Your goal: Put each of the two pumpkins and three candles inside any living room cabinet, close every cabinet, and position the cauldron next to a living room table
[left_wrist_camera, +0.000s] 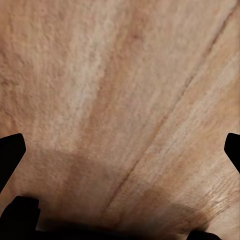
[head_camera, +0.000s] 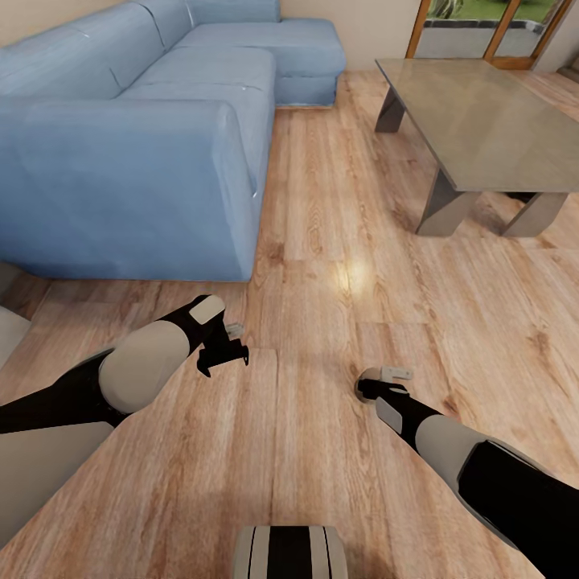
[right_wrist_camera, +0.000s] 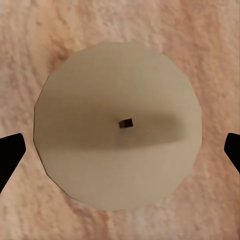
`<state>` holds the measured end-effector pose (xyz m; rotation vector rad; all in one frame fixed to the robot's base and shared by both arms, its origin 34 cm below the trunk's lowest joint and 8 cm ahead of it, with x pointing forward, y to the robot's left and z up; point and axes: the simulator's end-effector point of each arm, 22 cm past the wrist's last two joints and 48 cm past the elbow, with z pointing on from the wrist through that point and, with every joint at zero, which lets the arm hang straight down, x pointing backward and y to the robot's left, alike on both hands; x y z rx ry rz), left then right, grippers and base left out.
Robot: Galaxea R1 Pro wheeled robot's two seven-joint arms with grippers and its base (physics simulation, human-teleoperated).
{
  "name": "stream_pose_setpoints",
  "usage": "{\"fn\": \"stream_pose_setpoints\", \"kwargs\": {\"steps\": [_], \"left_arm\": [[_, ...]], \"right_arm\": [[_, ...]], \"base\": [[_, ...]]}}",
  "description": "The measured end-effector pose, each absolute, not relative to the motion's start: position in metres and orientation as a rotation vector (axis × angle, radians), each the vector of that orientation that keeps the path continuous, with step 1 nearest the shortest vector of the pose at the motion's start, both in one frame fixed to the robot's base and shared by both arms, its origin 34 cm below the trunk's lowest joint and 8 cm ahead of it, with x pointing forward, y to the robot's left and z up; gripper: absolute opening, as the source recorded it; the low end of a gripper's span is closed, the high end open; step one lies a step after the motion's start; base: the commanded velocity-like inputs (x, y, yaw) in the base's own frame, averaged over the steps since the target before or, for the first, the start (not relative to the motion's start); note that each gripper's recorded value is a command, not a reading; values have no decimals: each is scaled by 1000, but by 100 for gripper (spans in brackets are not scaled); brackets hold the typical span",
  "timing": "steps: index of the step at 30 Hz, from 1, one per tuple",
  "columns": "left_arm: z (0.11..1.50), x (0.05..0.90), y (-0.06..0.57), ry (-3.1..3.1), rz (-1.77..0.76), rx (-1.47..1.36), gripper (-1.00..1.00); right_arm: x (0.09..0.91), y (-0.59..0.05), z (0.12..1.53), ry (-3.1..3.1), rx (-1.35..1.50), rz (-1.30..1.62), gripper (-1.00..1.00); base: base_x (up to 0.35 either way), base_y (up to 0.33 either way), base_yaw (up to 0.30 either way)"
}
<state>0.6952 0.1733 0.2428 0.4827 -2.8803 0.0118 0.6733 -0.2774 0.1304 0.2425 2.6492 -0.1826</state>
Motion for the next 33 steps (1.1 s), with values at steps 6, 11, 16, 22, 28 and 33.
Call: {"fn": "stream_pose_setpoints", "kwargs": {"steps": [6, 11, 16, 22, 28, 33], "left_arm": [[243, 696, 173, -2881, 13, 485, 100], [243, 696, 173, -2881, 14, 485, 100], [243, 696, 173, -2881, 13, 485, 100], [243, 695, 174, -2880, 10, 483, 100], [243, 695, 172, -2880, 13, 482, 100], [243, 695, 172, -2880, 15, 482, 100]], "right_arm": [[674, -278, 131, 2647, 242, -184, 100], [675, -278, 131, 2642, 242, -184, 100], [676, -276, 132, 2637, 241, -179, 100], [682, -276, 135, 2605, 245, -178, 100], [685, -277, 137, 2589, 252, -179, 100], [685, -278, 137, 2588, 253, -181, 100]], "base": [[0, 0, 0], [0, 0, 0], [0, 0, 0], [0, 0, 0], [0, 0, 0], [0, 0, 0]]}}
